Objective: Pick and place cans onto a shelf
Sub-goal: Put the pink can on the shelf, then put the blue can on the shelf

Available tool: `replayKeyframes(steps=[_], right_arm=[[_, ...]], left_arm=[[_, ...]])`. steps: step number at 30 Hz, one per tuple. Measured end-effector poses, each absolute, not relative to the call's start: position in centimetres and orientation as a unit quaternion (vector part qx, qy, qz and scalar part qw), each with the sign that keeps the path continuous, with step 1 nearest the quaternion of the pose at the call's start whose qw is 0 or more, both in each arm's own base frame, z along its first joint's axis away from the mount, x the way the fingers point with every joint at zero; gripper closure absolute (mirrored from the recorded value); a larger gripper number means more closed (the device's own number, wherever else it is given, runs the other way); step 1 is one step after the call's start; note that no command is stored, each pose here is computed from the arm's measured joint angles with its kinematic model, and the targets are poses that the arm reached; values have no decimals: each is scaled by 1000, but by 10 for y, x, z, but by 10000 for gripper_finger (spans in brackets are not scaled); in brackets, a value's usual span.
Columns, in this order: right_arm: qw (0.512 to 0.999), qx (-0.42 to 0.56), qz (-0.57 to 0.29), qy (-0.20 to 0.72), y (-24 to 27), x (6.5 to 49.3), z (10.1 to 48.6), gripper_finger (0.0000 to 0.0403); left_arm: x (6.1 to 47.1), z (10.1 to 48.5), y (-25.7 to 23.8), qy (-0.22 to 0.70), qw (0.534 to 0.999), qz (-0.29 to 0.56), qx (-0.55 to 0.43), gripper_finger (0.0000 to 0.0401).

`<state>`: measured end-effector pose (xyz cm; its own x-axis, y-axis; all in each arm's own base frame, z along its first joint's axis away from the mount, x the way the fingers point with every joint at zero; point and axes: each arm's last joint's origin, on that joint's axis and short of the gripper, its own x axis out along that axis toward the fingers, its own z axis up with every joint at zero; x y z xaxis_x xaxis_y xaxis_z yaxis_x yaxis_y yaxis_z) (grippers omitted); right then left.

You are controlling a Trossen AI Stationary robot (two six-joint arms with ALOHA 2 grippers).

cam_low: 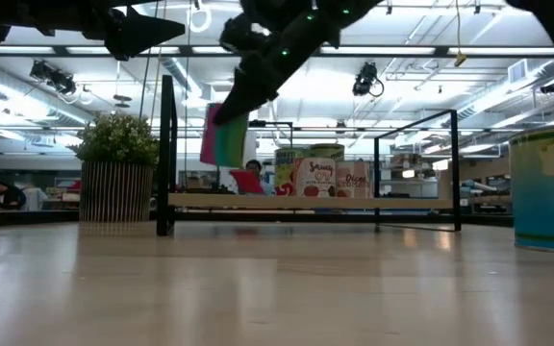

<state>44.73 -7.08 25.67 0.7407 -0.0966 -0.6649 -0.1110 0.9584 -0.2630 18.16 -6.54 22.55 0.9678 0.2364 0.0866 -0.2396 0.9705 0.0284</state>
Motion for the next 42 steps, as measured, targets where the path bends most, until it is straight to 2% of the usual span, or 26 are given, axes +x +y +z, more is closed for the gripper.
replayKeyframes(steps=[7,15,25,36,42], right_arm=[[902,-146,-17,406,-101,463,252,99],[892,-111,-6,438,-129,454,241,97],[877,-114,-23,467,-130,449,239,42],[869,-133,-34,475,-119,449,265,30],[869,-142,-9,474,-96,451,292,30]], left_arm=[[182,225,-66,-37,992,119,22,12],[182,224,-66,-34,992,119,24,12],[182,224,-66,-33,992,119,32,12],[182,224,-66,-33,992,119,31,12],[182,224,-66,-33,992,119,32,12]])
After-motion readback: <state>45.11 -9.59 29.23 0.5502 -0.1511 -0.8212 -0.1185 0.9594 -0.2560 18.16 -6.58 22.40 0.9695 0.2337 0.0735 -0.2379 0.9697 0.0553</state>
